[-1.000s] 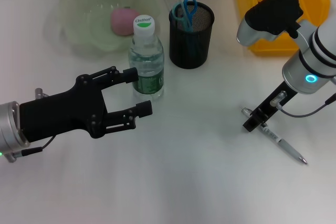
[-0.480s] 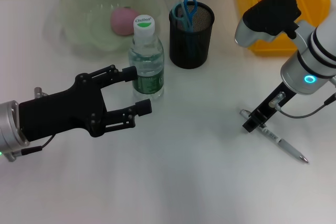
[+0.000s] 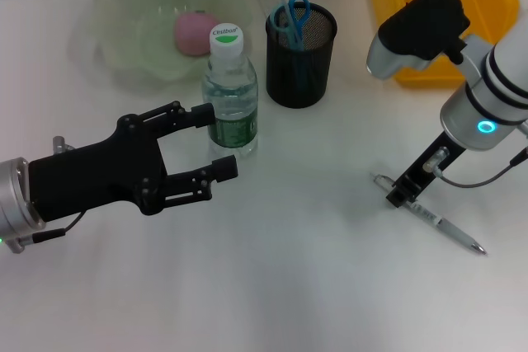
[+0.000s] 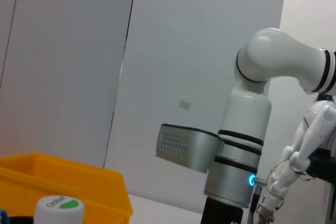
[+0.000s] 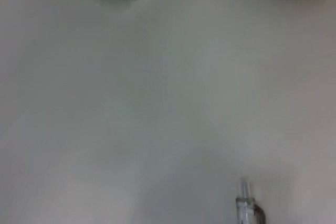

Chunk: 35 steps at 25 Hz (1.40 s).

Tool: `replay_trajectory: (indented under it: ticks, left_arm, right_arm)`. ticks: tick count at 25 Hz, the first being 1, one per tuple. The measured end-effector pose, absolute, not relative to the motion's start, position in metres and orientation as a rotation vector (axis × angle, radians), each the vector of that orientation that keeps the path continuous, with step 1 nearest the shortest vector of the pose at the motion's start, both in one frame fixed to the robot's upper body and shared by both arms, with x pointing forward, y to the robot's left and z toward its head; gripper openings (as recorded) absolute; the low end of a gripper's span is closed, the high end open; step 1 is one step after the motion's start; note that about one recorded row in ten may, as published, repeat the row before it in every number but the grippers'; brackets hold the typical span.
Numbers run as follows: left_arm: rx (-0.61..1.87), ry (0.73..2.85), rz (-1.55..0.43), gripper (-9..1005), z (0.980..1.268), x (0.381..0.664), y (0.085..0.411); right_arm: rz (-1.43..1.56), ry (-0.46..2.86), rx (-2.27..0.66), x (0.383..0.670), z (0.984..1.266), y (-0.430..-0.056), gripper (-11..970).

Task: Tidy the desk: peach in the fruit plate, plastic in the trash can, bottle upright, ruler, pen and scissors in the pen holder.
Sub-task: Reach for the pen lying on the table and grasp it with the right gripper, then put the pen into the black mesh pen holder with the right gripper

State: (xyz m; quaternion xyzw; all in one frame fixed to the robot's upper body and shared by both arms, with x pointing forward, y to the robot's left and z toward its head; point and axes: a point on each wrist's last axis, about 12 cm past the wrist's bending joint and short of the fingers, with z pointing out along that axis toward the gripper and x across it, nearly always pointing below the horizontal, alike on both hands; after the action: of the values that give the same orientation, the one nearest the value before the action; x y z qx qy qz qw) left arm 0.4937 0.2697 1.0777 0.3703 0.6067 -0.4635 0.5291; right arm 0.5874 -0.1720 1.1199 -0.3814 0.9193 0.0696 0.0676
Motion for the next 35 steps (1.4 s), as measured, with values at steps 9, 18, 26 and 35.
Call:
replay_trajectory:
  ticks: [9,18,26,35]
  left_arm:
    - [0.884,1.447,-1.106,802,1.078,0.494,0.27]
    - [0.876,1.451,-1.101,802,1.076,0.491,0.272]
    - [0.879,1.445,-1.092,802,1.076,0.491,0.272]
    - [0.855,1.441,-1.084,802,1.076,0.49,0.275]
  right_arm:
    - [0.194,2.745,-1.171,0.587,1.121,-0.17,246]
    - [0.196,2.738,-1.173,0.587,1.121,-0.169,174]
    - [0.204,2.619,-1.132,0.584,1.141,-0.172,174]
    - [0.351,2.323,-1.016,0.572,1.178,-0.178,174]
